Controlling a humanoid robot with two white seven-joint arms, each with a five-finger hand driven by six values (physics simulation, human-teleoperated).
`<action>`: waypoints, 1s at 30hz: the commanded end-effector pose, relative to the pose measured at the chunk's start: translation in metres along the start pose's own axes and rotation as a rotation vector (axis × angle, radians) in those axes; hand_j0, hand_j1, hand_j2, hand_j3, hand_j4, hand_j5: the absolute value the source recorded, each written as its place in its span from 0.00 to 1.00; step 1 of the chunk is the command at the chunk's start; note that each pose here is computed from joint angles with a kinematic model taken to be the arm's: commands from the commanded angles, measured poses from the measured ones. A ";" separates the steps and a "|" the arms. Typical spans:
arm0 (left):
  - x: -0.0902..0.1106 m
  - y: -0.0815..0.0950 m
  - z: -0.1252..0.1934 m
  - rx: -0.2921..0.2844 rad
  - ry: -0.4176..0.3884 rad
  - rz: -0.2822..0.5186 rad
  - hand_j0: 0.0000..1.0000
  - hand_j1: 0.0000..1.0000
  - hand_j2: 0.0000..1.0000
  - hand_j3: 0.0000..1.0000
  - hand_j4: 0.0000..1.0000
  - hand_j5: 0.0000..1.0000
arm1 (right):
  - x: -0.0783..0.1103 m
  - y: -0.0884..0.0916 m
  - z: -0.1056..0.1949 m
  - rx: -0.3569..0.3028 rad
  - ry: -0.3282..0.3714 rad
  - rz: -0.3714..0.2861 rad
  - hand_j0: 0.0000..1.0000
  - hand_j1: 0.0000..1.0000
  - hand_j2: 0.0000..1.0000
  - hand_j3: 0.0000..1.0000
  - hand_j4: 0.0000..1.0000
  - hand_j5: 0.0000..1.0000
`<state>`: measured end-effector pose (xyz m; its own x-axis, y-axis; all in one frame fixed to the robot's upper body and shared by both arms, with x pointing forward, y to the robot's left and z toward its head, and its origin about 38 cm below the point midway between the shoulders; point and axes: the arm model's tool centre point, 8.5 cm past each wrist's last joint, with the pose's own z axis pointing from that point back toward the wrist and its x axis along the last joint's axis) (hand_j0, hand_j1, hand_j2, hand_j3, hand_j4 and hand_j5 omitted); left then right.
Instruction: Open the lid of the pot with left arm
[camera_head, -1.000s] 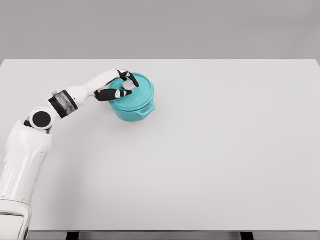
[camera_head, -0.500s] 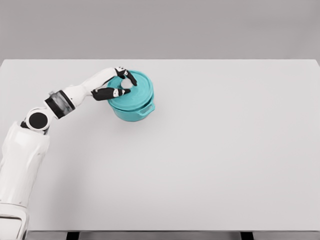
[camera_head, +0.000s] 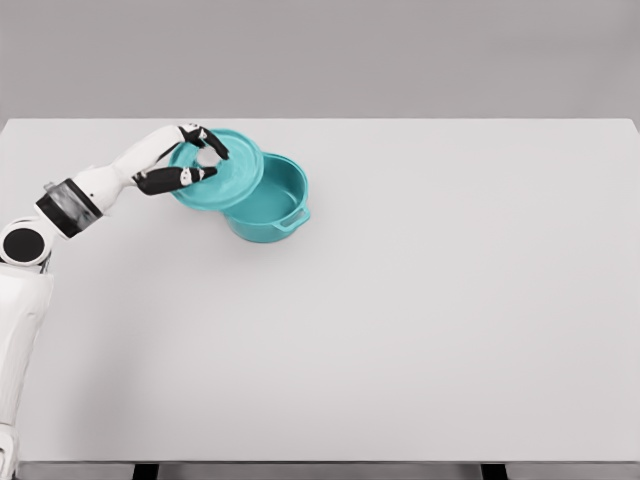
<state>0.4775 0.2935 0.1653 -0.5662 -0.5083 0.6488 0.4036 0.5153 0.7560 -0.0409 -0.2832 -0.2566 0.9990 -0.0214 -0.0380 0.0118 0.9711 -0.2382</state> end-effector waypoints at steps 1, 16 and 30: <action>-0.004 0.011 0.010 0.025 0.013 0.002 0.46 0.46 0.46 0.46 0.46 0.46 | 0.000 0.000 0.000 0.000 0.000 0.000 1.00 1.00 1.00 1.00 1.00 1.00; -0.033 0.030 0.066 0.117 0.126 0.024 0.46 0.46 0.46 0.46 0.46 0.46 | 0.000 0.000 0.000 0.000 0.000 0.000 1.00 1.00 1.00 1.00 1.00 1.00; -0.074 -0.001 0.100 0.113 0.258 0.139 0.50 0.50 0.50 0.50 0.50 0.50 | 0.000 0.000 0.000 0.000 0.000 0.000 1.00 1.00 1.00 1.00 1.00 1.00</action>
<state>0.4484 0.3955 0.1141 -0.3260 -0.5850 0.7426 0.3702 0.6438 0.6697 -0.0409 -0.2832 -0.2566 0.9990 -0.0214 -0.0381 0.0117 0.9711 -0.2382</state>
